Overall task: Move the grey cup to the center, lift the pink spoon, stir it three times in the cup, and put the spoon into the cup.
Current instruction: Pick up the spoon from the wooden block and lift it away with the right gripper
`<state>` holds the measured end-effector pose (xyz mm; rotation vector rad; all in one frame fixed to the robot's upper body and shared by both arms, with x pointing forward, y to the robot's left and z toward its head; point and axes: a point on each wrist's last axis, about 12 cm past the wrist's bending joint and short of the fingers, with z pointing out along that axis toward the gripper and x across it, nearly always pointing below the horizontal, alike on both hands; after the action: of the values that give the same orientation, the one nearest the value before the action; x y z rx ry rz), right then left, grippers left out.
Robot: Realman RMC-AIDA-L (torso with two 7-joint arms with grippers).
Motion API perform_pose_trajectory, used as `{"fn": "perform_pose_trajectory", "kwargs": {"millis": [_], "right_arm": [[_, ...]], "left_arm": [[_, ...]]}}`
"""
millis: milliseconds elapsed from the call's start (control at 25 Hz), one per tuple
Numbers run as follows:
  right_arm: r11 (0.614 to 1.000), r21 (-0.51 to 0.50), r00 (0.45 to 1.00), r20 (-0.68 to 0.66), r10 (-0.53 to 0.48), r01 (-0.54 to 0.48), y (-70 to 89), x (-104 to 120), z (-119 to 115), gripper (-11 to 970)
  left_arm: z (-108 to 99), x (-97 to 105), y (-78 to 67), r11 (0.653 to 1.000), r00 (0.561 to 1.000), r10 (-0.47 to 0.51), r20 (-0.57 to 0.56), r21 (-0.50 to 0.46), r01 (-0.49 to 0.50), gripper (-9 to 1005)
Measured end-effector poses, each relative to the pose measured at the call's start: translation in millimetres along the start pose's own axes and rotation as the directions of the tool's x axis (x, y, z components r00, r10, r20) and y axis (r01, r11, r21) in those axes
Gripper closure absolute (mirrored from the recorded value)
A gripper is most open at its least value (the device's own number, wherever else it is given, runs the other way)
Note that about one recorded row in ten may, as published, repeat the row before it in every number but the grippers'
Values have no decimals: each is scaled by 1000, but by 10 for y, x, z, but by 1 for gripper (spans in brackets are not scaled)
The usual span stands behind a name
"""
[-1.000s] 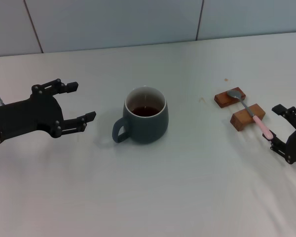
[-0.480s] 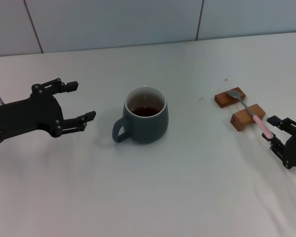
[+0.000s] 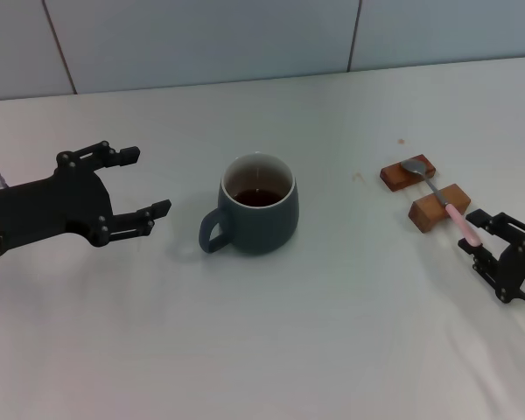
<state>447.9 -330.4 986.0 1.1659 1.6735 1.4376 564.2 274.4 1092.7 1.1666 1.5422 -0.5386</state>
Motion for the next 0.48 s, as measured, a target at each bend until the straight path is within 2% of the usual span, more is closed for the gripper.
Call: {"fn": "perform_pose_trajectory", "kwargs": {"millis": [480], "right_arm": [[1000, 9, 1000, 3, -24, 24, -6, -4, 14, 604]], "left_arm": [[-12, 5, -1, 1000, 1000, -1, 0, 0, 1, 178]]}}
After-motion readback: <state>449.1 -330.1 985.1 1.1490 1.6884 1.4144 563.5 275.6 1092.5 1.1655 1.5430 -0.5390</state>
